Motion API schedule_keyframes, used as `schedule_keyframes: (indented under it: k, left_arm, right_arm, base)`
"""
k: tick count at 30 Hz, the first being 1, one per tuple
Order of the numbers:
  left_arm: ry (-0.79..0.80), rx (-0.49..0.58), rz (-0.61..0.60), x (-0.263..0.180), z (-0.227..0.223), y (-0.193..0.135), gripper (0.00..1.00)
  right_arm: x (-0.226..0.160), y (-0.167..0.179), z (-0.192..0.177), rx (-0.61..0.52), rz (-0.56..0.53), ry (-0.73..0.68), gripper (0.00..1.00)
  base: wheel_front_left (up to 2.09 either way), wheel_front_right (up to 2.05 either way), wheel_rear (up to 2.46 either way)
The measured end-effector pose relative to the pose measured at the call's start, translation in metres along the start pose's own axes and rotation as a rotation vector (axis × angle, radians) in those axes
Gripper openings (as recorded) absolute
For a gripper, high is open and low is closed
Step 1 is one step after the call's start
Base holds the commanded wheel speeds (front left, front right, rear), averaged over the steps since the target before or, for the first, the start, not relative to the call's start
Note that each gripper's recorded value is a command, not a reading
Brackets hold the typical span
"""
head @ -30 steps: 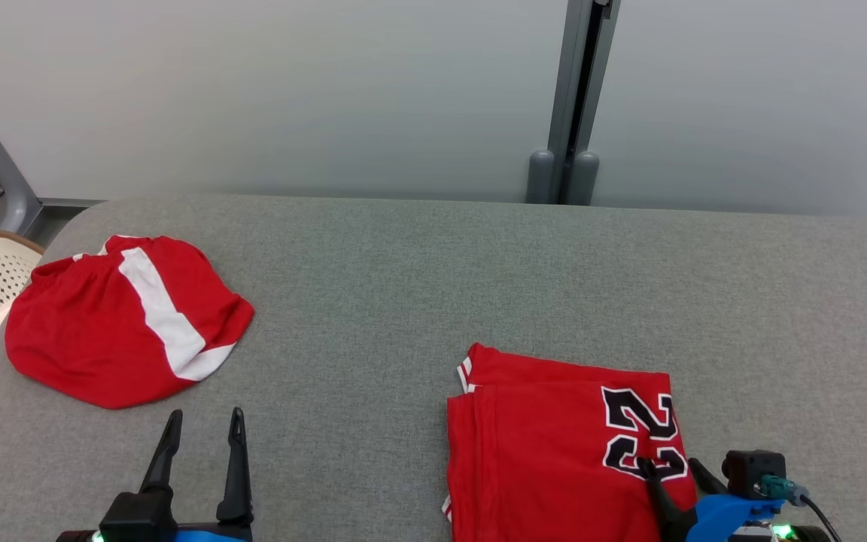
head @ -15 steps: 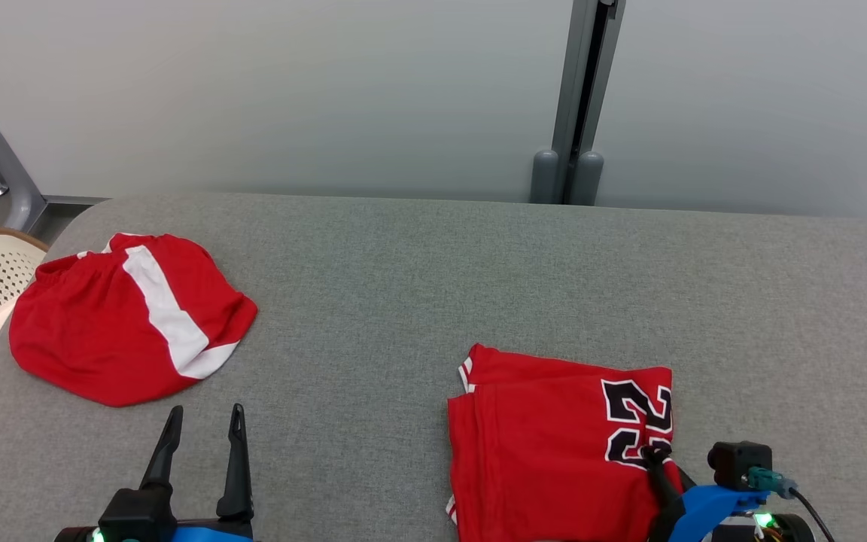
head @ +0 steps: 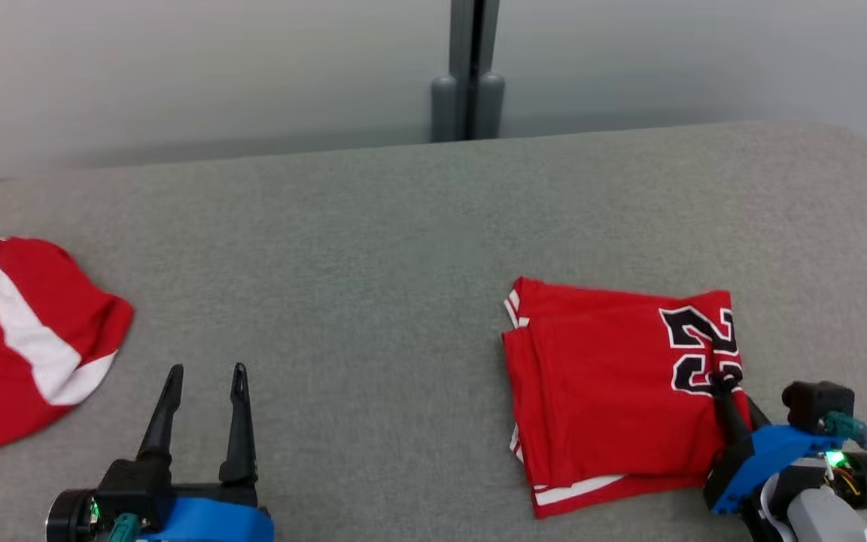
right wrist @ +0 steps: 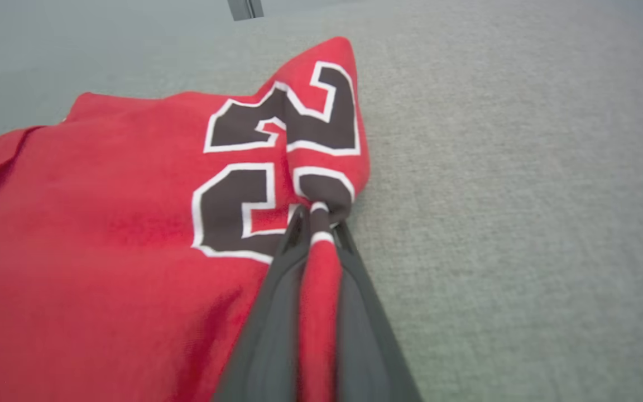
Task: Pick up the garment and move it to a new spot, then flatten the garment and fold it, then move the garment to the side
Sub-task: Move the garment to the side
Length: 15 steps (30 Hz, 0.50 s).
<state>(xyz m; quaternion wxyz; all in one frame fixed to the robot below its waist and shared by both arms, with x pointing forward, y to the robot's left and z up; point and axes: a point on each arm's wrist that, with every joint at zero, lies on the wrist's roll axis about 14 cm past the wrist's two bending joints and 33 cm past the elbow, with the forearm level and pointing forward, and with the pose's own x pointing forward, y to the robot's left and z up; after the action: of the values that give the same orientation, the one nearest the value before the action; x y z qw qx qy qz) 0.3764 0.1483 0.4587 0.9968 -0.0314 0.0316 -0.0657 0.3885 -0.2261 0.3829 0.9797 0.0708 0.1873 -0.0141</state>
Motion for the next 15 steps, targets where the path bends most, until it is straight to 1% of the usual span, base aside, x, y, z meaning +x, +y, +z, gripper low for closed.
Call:
schedule_keyframes:
  k: [6, 10, 15]
  left_arm:
    - [0.014, -0.019, -0.117, 0.043, -0.01, -0.037, 1.0]
    - [0.017, -0.015, -0.167, 0.06, -0.015, -0.051, 1.0]
    - [-0.001, -0.005, -0.193, 0.07, -0.011, -0.057, 1.0]
  right_arm:
    - [-0.007, -0.04, -0.008, 0.035, -0.116, 0.009, 0.0]
    - [-0.012, -0.052, -0.012, 0.052, -0.159, 0.01, 0.0]
    - [-0.016, -0.058, -0.007, 0.057, -0.181, -0.013, 0.0]
  base:
    - [0.0, 0.0, 0.0]
    - [0.0, 0.0, 0.0]
    - [0.0, 0.0, 0.0]
